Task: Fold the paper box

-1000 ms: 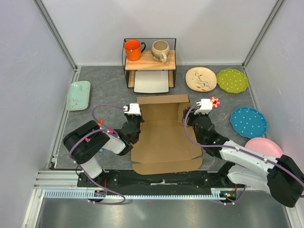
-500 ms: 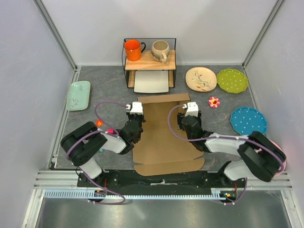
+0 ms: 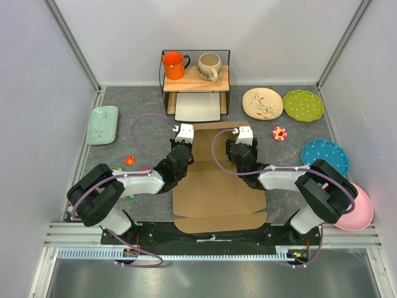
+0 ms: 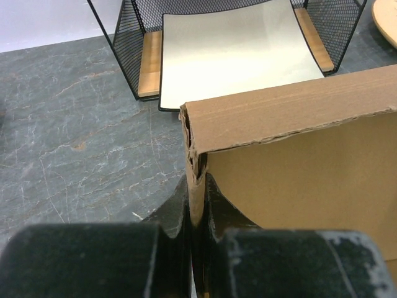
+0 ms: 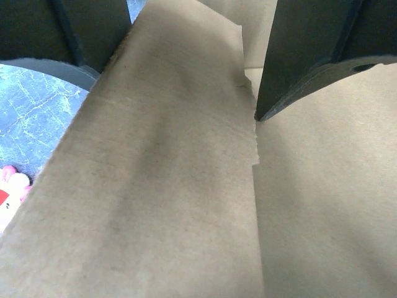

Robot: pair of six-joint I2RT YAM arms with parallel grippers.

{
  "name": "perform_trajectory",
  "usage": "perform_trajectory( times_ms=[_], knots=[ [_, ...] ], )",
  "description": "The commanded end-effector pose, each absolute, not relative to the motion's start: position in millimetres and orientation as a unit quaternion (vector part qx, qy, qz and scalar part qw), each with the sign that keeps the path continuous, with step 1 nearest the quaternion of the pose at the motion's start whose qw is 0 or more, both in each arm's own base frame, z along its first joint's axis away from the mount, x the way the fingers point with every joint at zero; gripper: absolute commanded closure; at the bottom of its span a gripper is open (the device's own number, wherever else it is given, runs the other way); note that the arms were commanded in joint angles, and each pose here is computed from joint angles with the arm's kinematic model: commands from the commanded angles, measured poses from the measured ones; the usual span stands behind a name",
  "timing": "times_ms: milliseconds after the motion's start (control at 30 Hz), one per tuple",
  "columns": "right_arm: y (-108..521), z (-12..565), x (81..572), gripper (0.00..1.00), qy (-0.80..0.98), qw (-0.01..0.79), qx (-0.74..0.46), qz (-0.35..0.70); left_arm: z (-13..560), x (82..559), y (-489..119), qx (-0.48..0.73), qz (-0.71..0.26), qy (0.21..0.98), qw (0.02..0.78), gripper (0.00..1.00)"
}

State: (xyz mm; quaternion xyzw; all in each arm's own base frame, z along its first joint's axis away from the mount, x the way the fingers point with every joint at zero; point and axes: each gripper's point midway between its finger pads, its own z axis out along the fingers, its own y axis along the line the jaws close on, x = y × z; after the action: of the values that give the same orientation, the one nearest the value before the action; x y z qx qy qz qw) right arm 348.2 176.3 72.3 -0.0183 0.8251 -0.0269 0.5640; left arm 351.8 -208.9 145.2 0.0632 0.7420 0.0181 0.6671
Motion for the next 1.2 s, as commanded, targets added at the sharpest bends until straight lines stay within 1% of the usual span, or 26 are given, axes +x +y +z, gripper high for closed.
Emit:
perform_trajectory(
  times_ms=[0,67,167,267,367,467,533,667,867,967,1000,1100,1167],
  knots=[
    [194.1,116.2,355.3,0.2,0.803,0.595,-0.008,0.033,113.6,346.9,-213.7,0.122,0.056,0.777,0.614,0.98],
    [198.7,119.4,349.6,0.16,0.805,0.591,-0.024,0.05,111.6,347.8,-213.0,0.123,0.063,0.78,0.61,0.98],
    [198.1,142.6,341.7,0.11,0.792,0.605,-0.02,0.078,107.7,349.5,-212.0,0.123,0.072,0.783,0.606,0.98],
    [196.3,153.8,334.8,0.05,0.79,0.606,-0.022,0.091,105.7,350.6,-212.2,0.123,0.079,0.784,0.603,0.98],
    [187.1,151.6,328.1,0.04,0.795,0.601,-0.018,0.083,105.8,351.6,-213.1,0.113,0.073,0.786,0.604,0.98],
    [172.8,134.4,324.8,0.07,0.808,0.586,-0.011,0.054,107.0,351.5,-213.4,0.108,0.07,0.787,0.603,0.98],
    [166.7,118.5,324.4,0.09,0.819,0.573,-0.007,0.044,110.2,351.3,-214.4,0.104,0.064,0.787,0.605,0.98],
    [165.8,106.5,326.5,0.13,0.824,0.565,-0.005,0.041,111.5,349.2,-214.8,0.104,0.058,0.788,0.604,0.98],
    [158.3,94.5,337.1,0.23,0.833,0.553,0.007,0.03,113.6,347.4,-210.0,0.103,0.063,0.787,0.605,0.98],
    [153.8,87.2,343.0,0.32,0.838,0.545,0.011,0.021,115.5,346.2,-209.2,0.101,0.06,0.787,0.606,0.98],
    [152.3,85.8,345.3,0.39,0.839,0.544,0.014,0.019,118.7,345.9,-209.7,0.097,0.055,0.786,0.608,0.98],
    [150.2,81.0,348.2,0.5,0.843,0.537,0.015,0.009,124.5,345.6,-209.6,0.095,0.051,0.783,0.613,0.98],
    [148.7,78.4,347.6,0.54,0.845,0.534,0.014,0.005,127.2,345.5,-209.0,0.095,0.052,0.781,0.615,0.98]
  ],
)
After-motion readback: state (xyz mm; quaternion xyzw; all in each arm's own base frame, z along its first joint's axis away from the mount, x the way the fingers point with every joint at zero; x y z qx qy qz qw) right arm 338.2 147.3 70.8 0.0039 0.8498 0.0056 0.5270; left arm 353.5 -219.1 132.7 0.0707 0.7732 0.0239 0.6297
